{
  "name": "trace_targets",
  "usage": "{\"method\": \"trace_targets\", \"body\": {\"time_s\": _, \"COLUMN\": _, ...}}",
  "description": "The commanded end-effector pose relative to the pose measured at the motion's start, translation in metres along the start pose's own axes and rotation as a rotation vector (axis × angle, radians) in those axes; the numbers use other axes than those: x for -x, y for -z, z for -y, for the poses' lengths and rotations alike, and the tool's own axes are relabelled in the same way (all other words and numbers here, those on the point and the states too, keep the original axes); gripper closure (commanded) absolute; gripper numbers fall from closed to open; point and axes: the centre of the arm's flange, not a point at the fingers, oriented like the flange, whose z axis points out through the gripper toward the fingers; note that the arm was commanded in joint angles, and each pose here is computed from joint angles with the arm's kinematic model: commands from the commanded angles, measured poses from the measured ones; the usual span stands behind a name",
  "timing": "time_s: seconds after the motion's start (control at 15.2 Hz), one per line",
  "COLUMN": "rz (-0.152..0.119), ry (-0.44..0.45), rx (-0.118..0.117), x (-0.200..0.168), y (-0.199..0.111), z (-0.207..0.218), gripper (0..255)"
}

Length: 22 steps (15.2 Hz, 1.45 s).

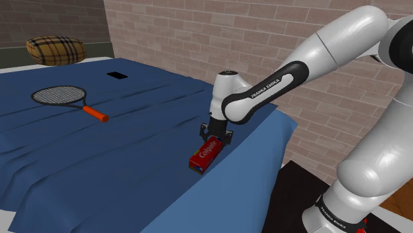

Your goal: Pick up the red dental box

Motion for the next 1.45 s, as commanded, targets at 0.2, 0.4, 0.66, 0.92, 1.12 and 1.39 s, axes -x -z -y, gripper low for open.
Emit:
{"method": "trace_targets", "body": {"time_s": 0.2, "rz": 0.001, "ry": 0.001, "rx": 0.002, "x": 0.000, "y": -0.001, "z": 0.000, "gripper": 255}}
{"method": "trace_targets", "body": {"time_s": 0.4, "rz": 0.001, "ry": 0.001, "rx": 0.002, "x": 0.000, "y": 0.009, "z": 0.000, "gripper": 255}}
{"method": "trace_targets", "body": {"time_s": 0.66, "rz": 0.001, "ry": 0.001, "rx": 0.002, "x": 0.000, "y": 0.030, "z": 0.001, "gripper": 255}}
{"method": "trace_targets", "body": {"time_s": 0.92, "rz": 0.001, "ry": 0.001, "rx": 0.002, "x": 0.000, "y": 0.051, "z": 0.001, "gripper": 255}}
{"method": "trace_targets", "body": {"time_s": 1.12, "rz": 0.001, "ry": 0.001, "rx": 0.002, "x": 0.000, "y": 0.067, "z": 0.001, "gripper": 255}}
{"method": "trace_targets", "body": {"time_s": 1.39, "rz": 0.001, "ry": 0.001, "rx": 0.002, "x": 0.001, "y": 0.078, "z": 0.002, "gripper": 255}}
